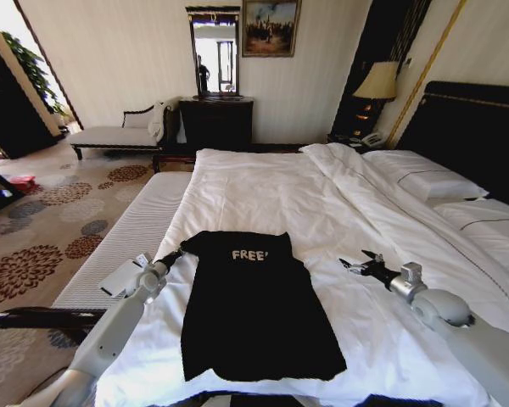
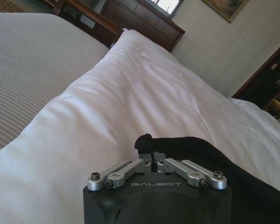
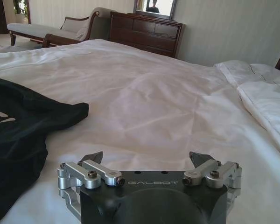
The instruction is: Fold the clothes on the bed.
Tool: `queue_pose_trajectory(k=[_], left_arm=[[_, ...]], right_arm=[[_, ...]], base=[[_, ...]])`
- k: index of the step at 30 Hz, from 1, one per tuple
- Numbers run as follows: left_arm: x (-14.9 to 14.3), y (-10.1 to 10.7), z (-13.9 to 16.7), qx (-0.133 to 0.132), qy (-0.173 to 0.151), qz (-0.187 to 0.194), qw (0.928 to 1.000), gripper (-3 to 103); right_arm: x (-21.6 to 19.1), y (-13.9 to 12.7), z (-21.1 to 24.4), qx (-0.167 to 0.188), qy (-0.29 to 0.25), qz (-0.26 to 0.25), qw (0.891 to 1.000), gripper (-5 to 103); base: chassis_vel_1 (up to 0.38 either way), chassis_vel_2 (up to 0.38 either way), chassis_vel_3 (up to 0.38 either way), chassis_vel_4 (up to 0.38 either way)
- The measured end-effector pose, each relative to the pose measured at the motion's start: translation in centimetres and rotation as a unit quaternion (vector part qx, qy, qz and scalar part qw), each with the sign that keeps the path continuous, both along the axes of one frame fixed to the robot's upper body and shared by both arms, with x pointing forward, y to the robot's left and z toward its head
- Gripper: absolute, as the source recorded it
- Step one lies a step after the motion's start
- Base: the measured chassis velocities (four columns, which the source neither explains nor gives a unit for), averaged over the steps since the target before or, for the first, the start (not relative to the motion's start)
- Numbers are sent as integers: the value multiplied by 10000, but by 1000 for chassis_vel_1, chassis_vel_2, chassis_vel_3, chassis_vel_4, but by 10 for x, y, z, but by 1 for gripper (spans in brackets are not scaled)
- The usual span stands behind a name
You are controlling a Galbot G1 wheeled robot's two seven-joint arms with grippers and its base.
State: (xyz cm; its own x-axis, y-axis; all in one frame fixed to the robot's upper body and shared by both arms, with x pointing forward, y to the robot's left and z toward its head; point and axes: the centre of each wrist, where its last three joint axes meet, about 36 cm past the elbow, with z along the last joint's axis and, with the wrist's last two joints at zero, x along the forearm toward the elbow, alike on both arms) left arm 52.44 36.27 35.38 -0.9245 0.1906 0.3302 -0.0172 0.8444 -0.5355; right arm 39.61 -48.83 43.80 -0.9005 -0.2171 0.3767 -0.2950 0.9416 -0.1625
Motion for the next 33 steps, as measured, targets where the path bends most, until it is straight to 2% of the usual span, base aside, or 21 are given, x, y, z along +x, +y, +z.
queue_pose_trajectory(k=[7, 10, 13, 14, 15, 18, 21, 25, 27, 30, 33], left_arm=[[13, 4, 9, 57, -82, 43, 9999, 1], [10, 3, 9, 88, -51, 44, 9999, 1], [-5, 2, 3, 165, 38, -13, 9999, 0], [-9, 3, 1, 193, 69, -9, 9998, 6], [-9, 3, 1, 193, 69, -9, 9998, 6], [-21, 12, -2, 286, 128, 45, 9995, 22], [-27, 17, 1, 327, 120, 64, 9994, 27], [-38, 27, 6, 468, 116, 36, 9988, 49], [-39, 28, 7, 491, 108, 23, 9987, 49], [-42, 25, 8, 509, 98, -30, 9987, 65], [-44, 16, 6, 503, 102, -95, 9986, 70]], right_arm=[[-2, 0, -1, 4, 7, 9, 10000, 100], [-2, 0, -1, 6, 5, 15, 10000, 100], [-2, -1, -2, 5, 3, 16, 10000, 100], [-2, -1, -2, 1, 5, 14, 10000, 100], [-2, -1, -2, 1, 5, 14, 10000, 100], [-2, -1, -3, -1, 7, 22, 10000, 100], [-2, 1, -3, 5, 3, 35, 10000, 100], [-3, 2, -4, -4, 7, 39, 10000, 100], [-4, 2, -4, 9, 1, 36, 10000, 100], [-5, 4, -6, 34, 0, 32, 10000, 100], [-5, 4, -6, 36, 0, 30, 10000, 100]], base=[[0, 0, 0, 0], [0, 0, 0, 0], [0, 0, 0, 0], [0, 0, 0, 0], [0, 0, 0, 0], [0, 0, 0, 0], [0, 0, 0, 0], [0, 0, 0, 0], [0, 0, 0, 0], [0, 0, 0, 0], [0, 0, 0, 0]])
